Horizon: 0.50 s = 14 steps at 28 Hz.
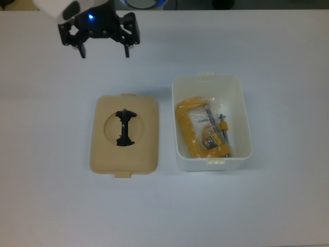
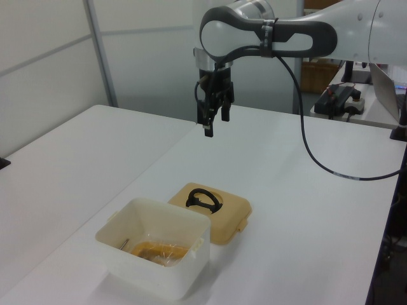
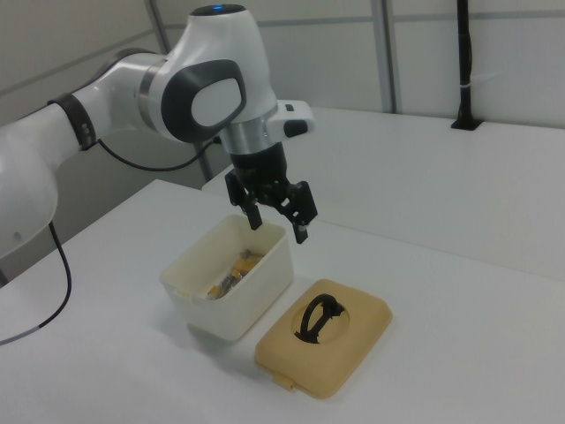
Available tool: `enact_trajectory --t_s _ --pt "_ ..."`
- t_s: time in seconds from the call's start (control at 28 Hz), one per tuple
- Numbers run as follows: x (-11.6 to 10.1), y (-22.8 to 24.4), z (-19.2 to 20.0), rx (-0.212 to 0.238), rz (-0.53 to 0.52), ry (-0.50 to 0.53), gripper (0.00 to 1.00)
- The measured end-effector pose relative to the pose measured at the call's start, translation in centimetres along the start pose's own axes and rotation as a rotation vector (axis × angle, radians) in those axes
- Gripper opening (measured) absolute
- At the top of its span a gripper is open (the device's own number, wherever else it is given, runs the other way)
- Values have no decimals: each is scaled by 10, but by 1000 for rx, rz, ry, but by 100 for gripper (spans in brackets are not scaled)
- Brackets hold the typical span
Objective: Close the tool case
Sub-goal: 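Lower the gripper onto the black handle of the tan lid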
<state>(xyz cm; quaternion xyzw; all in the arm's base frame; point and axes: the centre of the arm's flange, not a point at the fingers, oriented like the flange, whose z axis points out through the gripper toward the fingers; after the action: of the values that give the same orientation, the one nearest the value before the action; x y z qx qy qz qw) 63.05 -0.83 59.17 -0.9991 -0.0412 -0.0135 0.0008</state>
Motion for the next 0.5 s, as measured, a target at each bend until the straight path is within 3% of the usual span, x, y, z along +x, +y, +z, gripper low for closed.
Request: enact_trajectory --t_s 0.04,0.5 --pt "2 -15 1 1 -10 -2 100" --pt "15 -14 32 2 1 -27 100"
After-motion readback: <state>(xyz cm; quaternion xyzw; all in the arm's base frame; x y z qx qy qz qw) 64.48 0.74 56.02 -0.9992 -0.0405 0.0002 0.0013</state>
